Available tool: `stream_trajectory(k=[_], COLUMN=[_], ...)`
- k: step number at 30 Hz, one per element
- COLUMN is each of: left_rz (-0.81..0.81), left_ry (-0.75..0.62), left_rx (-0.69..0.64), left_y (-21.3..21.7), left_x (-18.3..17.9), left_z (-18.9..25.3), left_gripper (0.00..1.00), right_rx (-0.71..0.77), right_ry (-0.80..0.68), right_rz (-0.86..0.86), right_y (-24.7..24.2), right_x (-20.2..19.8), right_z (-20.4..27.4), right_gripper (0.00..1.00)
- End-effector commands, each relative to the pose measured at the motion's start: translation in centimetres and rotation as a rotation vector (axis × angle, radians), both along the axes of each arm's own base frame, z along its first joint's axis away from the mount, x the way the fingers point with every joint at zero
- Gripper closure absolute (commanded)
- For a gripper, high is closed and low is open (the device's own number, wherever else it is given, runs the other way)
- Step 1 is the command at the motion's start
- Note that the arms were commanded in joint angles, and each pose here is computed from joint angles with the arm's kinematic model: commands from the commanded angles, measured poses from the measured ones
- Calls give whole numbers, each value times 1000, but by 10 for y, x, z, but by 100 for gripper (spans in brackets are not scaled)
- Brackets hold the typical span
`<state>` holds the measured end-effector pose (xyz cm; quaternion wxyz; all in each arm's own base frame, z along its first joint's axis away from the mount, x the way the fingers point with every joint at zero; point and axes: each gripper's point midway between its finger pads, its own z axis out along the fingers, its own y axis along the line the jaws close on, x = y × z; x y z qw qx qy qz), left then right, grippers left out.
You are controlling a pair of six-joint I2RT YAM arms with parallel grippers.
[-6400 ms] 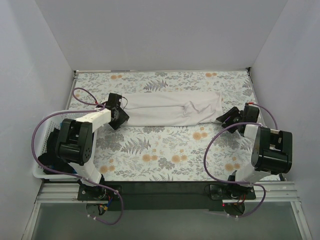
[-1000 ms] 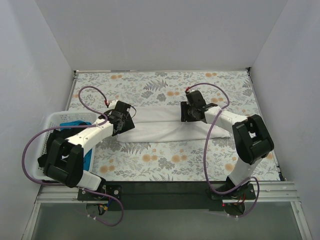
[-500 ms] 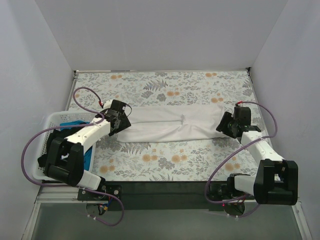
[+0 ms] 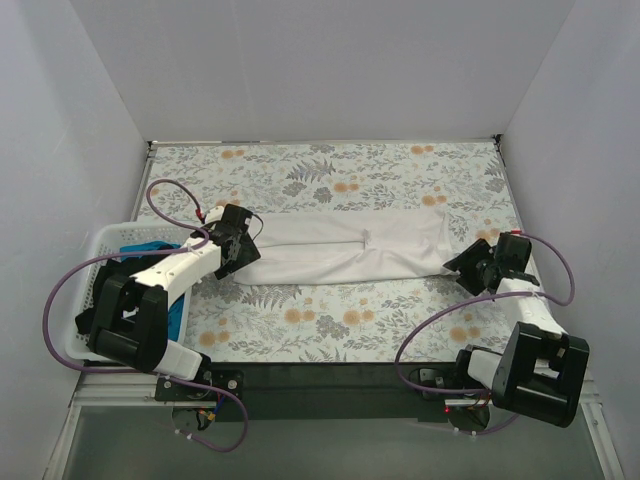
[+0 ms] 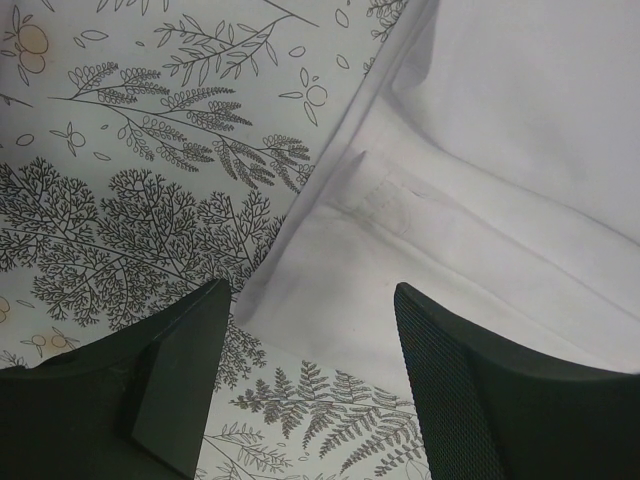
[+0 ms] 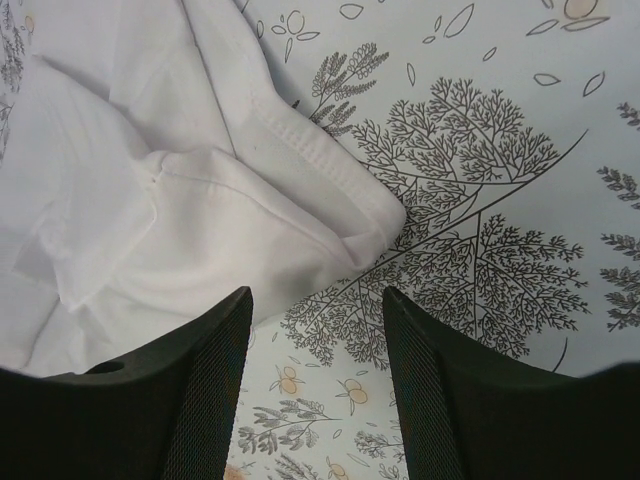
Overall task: Fold and stack the t-shirts
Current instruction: Fold the tshirt
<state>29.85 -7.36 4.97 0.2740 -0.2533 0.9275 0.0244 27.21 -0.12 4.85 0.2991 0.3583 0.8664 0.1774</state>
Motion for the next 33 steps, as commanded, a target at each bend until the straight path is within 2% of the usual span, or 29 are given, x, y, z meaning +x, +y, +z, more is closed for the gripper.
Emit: stream_trajectory(k=[1, 7, 15, 19, 26, 31, 32, 33], left_rz=[26, 9, -70, -97, -87, -59, -54, -52], left_ry=[-11, -9, -73, -59, 15, 80, 88, 99], left_rx=[0, -29, -115, -128, -133, -124, -126, -128], left_y=[3, -3, -24, -33, -36, -32, -32, -32], left_x=[-4, -1, 8, 7, -1, -12, -14, -16], left_z=[2, 1, 12, 7, -11, -25, -26, -29], left_gripper=[35, 37, 41, 42, 42, 42, 42, 42], right_rx=[111, 174, 252, 257, 263, 232, 225, 225], right_ry=[-49, -45, -23, -52, -18, 3, 7, 12], right_rz=[-38, -75, -131, -149, -166, -171, -167, -164], right_y=[8, 10, 12, 10, 8, 0, -2, -2], right_x=[8, 9, 9, 14, 11, 5, 4, 3], right_z=[3, -6, -12, -8, -22, -33, -35, -37], right_gripper=[38, 38, 39, 39, 40, 51, 54, 63])
